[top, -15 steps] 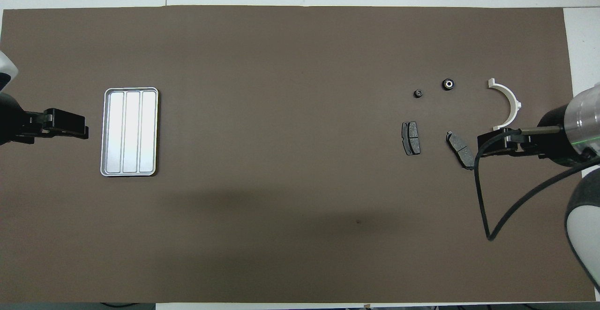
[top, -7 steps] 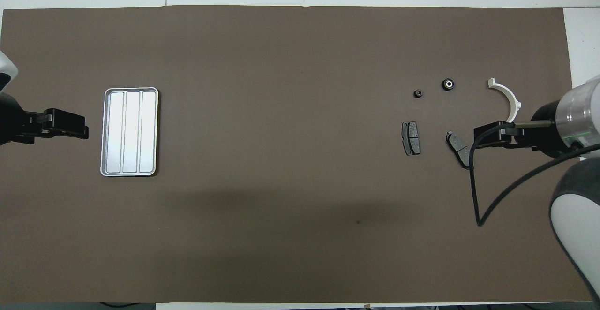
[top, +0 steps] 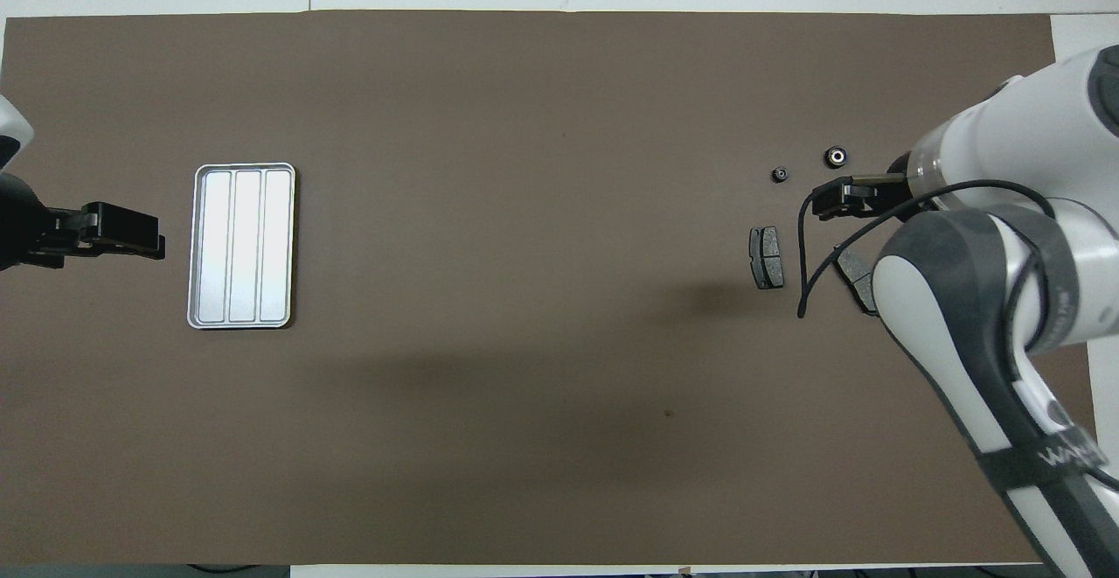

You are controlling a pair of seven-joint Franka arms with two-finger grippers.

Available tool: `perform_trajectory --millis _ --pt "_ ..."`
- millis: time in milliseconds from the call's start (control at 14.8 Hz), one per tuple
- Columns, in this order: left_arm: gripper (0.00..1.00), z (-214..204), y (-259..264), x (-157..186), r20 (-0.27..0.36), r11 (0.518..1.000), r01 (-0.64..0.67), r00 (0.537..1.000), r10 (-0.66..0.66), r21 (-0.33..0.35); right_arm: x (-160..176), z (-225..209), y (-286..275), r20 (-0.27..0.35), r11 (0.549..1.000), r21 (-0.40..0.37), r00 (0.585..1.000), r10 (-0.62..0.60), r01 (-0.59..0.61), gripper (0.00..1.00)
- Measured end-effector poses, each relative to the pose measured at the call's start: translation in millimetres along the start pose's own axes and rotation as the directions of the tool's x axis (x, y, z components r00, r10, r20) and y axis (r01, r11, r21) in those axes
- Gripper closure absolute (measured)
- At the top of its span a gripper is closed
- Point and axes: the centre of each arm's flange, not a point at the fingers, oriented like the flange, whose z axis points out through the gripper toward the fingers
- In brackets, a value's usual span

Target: Pick bearing gear from pile to tray

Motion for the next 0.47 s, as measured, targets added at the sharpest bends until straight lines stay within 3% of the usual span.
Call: perform_trajectory --millis 271,474 --pt "0.0 0.0 0.0 0.0 0.0 1.0 0.0 1.0 0.0 0.0 34.5 82.8 -9.9 -0.035 0.997 0.003 0.996 0.077 -0.077 0.0" --pt "0.0 0.0 0.0 0.0 0.0 1.0 0.0 1.0 0.0 0.0 50.3 112.0 -13.5 -0.041 0.987 -0.006 0.987 0.158 -0.159 0.0"
